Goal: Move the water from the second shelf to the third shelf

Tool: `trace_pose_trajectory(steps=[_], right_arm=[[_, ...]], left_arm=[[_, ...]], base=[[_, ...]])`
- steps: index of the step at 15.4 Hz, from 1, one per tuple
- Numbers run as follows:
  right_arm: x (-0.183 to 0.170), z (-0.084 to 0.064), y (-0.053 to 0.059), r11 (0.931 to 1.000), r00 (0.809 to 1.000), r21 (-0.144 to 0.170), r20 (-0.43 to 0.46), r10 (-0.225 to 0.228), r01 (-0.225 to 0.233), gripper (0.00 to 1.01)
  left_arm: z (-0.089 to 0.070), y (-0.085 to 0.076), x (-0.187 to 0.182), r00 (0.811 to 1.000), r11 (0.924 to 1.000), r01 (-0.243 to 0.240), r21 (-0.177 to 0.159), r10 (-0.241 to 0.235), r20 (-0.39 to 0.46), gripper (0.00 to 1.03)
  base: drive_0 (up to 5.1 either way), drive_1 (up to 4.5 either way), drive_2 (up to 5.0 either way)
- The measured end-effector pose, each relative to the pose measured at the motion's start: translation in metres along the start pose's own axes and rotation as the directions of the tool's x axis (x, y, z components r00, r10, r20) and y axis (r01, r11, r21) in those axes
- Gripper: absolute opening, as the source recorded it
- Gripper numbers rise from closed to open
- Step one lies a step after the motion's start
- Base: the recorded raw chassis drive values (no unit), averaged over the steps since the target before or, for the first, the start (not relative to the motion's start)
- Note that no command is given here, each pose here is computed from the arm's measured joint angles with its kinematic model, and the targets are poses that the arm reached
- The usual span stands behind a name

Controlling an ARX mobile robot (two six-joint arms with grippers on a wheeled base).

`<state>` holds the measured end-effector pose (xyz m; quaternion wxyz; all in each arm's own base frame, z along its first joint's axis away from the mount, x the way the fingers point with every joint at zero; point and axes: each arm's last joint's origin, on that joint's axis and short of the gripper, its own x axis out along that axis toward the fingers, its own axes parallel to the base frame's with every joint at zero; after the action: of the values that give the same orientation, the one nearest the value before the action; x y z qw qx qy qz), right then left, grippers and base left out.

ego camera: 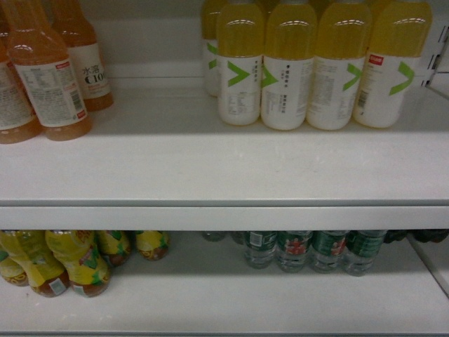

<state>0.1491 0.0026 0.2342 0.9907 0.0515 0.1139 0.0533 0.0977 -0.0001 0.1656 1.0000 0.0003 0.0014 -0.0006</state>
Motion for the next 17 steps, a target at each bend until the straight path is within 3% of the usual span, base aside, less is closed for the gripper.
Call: trace_pose_trajectory(steps=[17], right_arm=[[0.0001,-0.0001,0.0,1.0,1.0,0.001,-0.002,0.001,-0.001,0.4]], left_arm=[[-0.0002,0.0,0.0,1.0,1.0,0.0,0.0,0.0,-0.002,0.98]], base=[[-5.0,2.48,2.5]])
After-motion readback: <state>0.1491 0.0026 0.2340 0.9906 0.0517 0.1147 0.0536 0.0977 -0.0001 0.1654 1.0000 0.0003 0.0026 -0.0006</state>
